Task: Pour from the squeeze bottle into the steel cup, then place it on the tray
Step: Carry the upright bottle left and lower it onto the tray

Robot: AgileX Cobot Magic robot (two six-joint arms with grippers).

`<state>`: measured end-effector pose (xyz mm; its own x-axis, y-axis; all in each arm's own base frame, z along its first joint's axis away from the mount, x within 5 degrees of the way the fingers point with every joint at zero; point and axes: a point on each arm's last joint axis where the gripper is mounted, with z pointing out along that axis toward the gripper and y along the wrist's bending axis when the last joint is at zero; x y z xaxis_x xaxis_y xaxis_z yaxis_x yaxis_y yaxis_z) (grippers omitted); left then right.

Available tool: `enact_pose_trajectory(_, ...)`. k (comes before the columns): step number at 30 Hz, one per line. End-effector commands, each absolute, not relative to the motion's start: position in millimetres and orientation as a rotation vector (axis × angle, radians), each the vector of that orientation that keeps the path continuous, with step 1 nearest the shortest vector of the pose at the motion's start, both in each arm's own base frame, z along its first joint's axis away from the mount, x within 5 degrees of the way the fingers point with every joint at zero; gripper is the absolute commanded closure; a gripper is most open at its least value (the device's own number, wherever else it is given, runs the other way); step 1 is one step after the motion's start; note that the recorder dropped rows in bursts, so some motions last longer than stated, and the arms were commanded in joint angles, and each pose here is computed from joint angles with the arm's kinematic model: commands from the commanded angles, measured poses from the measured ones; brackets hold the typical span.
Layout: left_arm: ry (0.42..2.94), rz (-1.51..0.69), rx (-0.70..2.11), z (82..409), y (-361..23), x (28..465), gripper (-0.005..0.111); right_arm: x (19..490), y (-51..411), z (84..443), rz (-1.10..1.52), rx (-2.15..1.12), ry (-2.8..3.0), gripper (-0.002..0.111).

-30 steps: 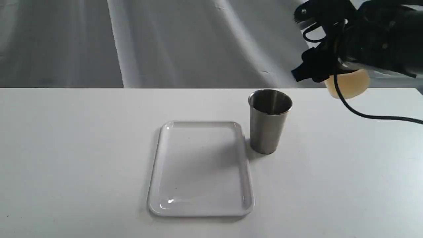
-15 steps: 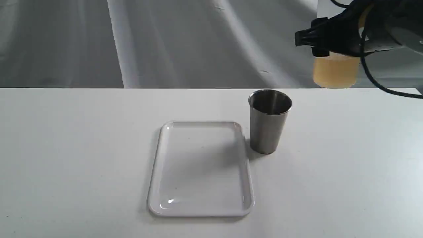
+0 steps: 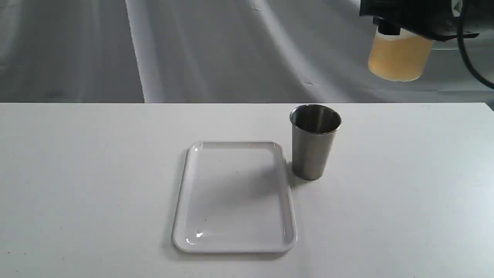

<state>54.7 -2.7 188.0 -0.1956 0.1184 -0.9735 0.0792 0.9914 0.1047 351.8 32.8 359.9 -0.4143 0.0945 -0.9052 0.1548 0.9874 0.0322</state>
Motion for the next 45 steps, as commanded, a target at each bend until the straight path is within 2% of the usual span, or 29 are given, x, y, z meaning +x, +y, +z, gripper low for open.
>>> enact_pose_trajectory(1, 1.762, 0.032, 0.147, 187.4, -2.9, 54.6, 0.098, 339.7, 37.0, 368.4, 0.019, 0.114, 1.914, 0.067)
enact_pose_trajectory(11, 1.762, 0.032, 0.147, 187.4, -2.9, 54.6, 0.098, 321.6, 53.7, 334.8, 0.197, -0.065, 1.839, 0.067)
enact_pose_trajectory(23, 1.762, 0.032, 0.147, 187.4, -2.9, 54.6, 0.098, 307.5, 66.5, 294.2, 0.224, -0.207, 1.821, 0.067)
enact_pose_trajectory(28, 1.762, 0.032, 0.147, 187.4, -2.9, 54.6, 0.098, 317.0, 68.8, 280.7, 0.214, -0.222, 1.831, 0.067)
enact_pose_trajectory(35, 1.762, 0.032, 0.147, 187.4, -2.9, 54.6, 0.098, 326.0, 95.9, 264.4, 0.236, -0.319, 1.812, 0.067)
enact_pose_trajectory(45, 1.762, 0.032, 0.147, 187.4, -2.9, 54.6, 0.098, 368.5, 148.2, 266.4, 0.281, -0.431, 1.766, 0.067)
